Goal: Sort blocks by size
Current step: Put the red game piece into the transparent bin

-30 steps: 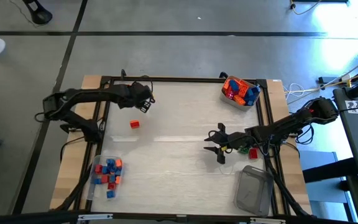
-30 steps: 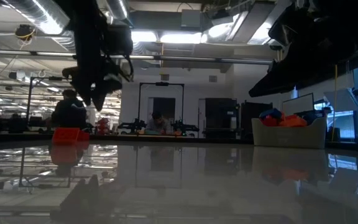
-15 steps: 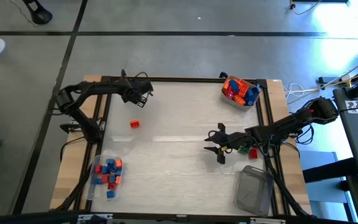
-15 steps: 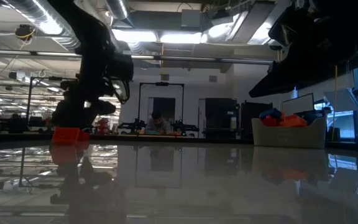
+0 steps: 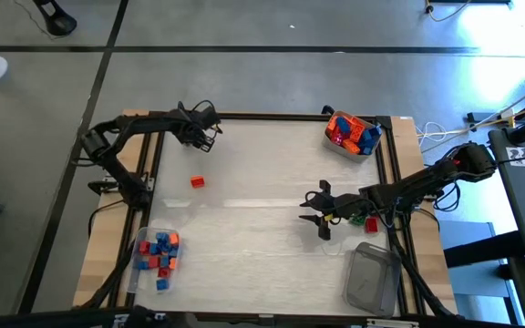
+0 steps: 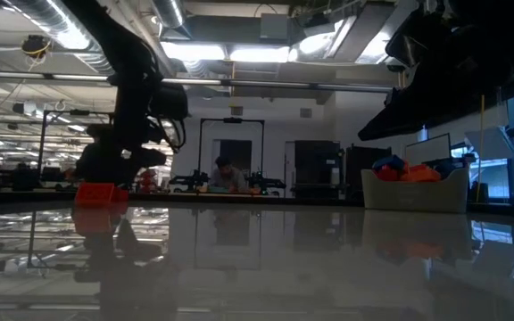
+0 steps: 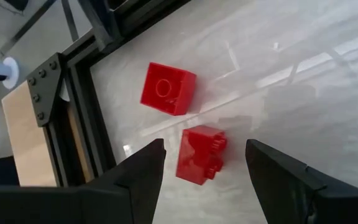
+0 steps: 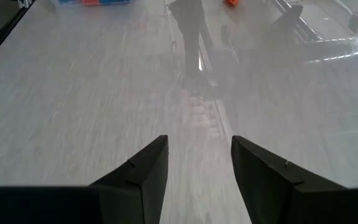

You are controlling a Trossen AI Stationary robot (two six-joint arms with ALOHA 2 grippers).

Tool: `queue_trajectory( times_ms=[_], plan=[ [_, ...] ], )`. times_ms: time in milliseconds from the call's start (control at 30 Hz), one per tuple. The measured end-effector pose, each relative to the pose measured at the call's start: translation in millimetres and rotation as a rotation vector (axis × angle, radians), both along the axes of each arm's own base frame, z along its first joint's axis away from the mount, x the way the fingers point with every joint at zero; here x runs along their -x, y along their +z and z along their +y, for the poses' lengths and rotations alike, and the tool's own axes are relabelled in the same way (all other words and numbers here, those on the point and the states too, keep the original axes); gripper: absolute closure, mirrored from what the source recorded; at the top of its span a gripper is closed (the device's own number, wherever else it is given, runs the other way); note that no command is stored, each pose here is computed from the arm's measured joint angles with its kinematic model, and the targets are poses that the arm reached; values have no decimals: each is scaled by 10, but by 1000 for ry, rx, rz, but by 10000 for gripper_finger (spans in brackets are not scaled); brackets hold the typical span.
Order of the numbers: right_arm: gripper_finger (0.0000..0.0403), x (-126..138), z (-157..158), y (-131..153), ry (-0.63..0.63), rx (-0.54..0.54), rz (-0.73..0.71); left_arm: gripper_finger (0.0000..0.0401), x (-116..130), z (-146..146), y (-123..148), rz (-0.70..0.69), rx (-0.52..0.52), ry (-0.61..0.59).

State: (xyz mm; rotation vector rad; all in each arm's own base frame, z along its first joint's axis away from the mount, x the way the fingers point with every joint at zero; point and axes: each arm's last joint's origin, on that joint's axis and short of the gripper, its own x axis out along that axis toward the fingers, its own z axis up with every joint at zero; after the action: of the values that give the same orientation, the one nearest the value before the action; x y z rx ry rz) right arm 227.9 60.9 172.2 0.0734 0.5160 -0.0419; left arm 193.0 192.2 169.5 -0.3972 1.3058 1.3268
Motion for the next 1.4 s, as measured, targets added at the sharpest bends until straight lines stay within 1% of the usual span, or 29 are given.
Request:
queue_trajectory(
  times_ms=[233,433,567,700,867,967,1033,1200,1300,1400],
  plan=[
    [227,0,-1,0,0,0,0,190,45,45,-1,1,3,19],
    [227,0,-1,0,0,0,0,190,71,98,-6,-46,32,23],
    [227,0,0,0,0,0,0,190,110,119,-10,-48,48,38],
    [227,0,0,0,0,0,0,190,146,106,-94,-68,71,28],
    [227,0,-1,0,0,0,0,190,210,108,-209,-79,58,27],
    [227,0,0,0,0,0,0,190,224,111,-247,-83,51,10],
    [227,0,-1,0,-1,0,0,190,233,105,-272,-100,70,-2],
    [227,0,-1,0,-3,2,0,191,246,108,-292,-112,77,-13],
    [227,0,-2,0,-4,2,0,209,243,105,-293,-111,81,-23],
    [226,0,-2,0,-7,4,-1,245,238,102,-295,-121,93,-29]
  ],
)
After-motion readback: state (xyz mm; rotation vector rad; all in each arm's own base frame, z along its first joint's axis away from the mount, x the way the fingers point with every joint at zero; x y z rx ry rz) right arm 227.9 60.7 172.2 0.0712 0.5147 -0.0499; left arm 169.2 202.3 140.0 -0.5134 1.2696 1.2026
